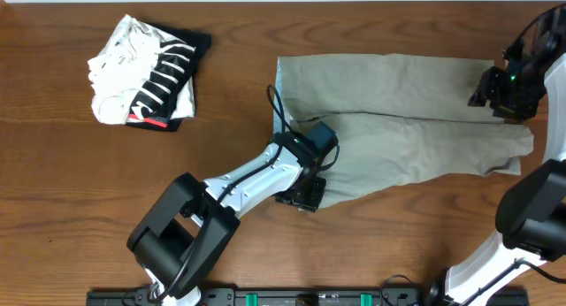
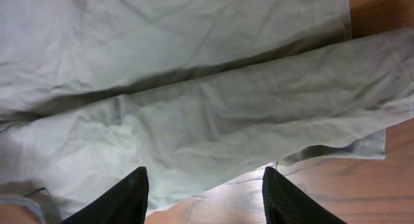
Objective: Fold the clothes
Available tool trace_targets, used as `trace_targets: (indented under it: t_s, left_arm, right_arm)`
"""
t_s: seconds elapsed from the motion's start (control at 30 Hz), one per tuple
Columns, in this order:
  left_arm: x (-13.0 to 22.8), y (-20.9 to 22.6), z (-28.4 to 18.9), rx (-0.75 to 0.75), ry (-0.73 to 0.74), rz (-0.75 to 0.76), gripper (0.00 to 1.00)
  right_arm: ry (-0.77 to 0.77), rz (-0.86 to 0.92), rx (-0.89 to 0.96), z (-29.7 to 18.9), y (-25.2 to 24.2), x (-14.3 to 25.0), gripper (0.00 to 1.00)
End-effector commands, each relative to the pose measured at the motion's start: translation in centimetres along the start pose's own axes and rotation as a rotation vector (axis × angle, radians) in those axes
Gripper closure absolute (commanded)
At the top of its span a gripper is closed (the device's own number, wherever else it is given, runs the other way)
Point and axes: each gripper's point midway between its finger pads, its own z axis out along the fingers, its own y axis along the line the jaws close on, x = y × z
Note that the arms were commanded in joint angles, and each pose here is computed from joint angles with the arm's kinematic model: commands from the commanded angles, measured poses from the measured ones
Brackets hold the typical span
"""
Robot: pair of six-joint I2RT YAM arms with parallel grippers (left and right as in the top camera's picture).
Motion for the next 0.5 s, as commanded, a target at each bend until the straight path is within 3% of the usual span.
trace_targets:
  t_s: [0.0,0.47]
  left_arm:
    - [0.21,-0.31,0.03,0.023,0.013,-0.007,0.55]
    - [-0.15,-0.70,0.02,0.042,0.000,-0.002,0.71]
  right_arm:
    - [-0.008,-0.002,0.008,-0.06,-0.58,-0.26,0.45]
    - [0.002,-0.008,0.010,0.77,-0.78,0.01,0.44]
